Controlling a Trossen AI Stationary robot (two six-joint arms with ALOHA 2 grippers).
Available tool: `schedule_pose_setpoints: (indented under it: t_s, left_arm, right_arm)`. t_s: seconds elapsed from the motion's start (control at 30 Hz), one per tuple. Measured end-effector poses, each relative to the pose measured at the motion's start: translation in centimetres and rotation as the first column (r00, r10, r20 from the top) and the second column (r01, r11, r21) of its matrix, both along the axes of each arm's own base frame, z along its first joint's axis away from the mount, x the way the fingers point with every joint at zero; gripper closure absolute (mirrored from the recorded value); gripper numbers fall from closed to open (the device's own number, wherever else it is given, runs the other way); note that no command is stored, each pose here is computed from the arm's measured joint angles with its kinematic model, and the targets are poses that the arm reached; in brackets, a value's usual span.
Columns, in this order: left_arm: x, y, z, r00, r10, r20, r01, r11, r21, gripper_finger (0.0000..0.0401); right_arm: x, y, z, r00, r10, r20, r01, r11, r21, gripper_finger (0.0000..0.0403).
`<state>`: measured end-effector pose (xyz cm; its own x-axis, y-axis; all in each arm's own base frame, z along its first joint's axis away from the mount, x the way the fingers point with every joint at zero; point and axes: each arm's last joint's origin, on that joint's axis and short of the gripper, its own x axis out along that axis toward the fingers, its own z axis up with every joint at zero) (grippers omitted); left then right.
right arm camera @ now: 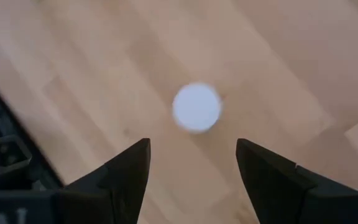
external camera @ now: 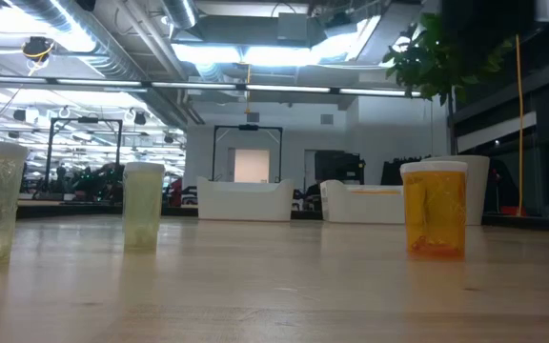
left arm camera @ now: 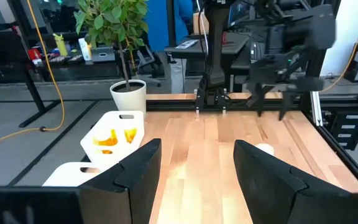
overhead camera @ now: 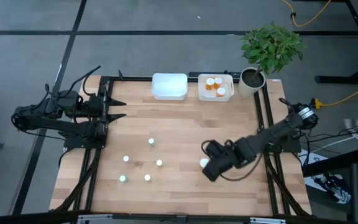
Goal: Pick and place medicine bottles into bin by pill shape (circle, oval)
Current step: Put the orange pill bottle into the right white bin
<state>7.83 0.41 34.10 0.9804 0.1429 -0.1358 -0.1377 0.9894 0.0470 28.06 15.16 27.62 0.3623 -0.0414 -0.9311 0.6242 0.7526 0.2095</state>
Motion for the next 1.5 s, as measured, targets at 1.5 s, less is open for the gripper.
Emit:
schedule_pose_setpoints:
  t_s: [1.5]
  left_arm:
    - [0.0, 0.0, -0.1, 1.000, 0.000, -0.007, 0.000, 1.000, 0.001, 0.0206]
  right_arm:
    - [1.3, 2.4, -3.0, 0.995, -0.097, -0.002, 0.097, 0.995, 0.020, 0.0092]
